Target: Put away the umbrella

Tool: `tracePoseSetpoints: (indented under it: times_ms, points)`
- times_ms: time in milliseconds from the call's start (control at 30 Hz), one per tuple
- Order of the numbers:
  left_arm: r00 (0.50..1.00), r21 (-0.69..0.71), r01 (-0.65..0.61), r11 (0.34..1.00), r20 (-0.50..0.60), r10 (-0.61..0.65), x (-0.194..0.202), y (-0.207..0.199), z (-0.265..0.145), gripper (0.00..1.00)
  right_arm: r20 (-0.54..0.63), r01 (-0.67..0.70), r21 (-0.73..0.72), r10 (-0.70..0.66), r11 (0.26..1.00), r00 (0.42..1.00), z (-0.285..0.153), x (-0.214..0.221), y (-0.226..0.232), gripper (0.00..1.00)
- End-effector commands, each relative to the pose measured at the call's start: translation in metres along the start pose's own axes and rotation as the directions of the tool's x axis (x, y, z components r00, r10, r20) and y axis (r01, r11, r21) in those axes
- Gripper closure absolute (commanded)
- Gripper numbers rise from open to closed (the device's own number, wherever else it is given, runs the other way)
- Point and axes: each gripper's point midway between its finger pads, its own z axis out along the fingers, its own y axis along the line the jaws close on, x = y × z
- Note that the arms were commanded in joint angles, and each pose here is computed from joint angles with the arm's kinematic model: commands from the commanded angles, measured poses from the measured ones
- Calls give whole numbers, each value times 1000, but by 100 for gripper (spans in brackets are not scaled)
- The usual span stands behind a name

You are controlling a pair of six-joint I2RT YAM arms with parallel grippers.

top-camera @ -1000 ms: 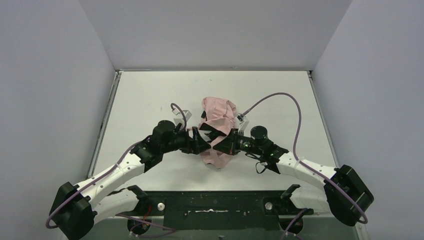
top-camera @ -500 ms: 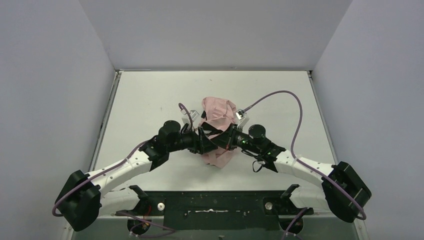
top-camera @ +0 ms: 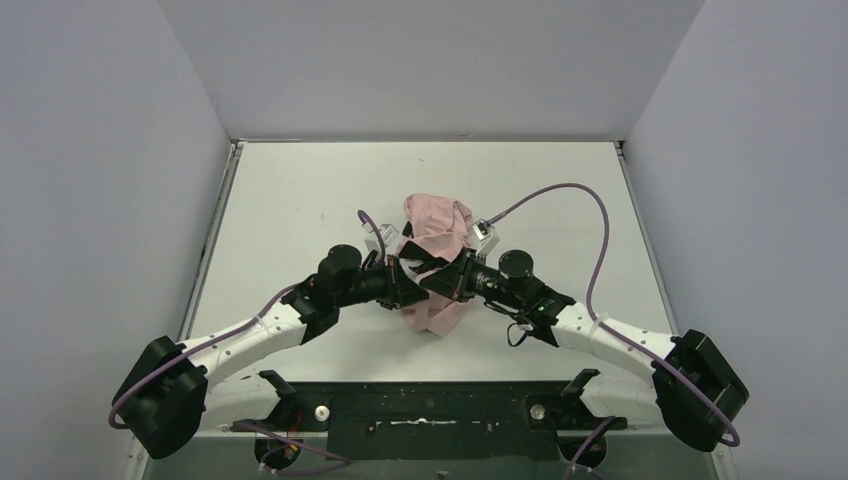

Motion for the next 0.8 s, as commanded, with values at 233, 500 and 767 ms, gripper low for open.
tracePoseSetpoints:
  times_ms: [233,500,767]
  points:
    - [992,36,-117,992,51,115,-33,-32,-15,100,55,191,238,-209,952,976,-45,-41,-3,53]
    - [974,2,-228,974,0,228,-45,-52,-38,100,78,184,576,-278,797,957,-96,-61,-49,62]
    - [957,31,-271,962,-102,273,-17,-63,-52,100,33,137,601,-196,788,980,-67,-50,-77,64]
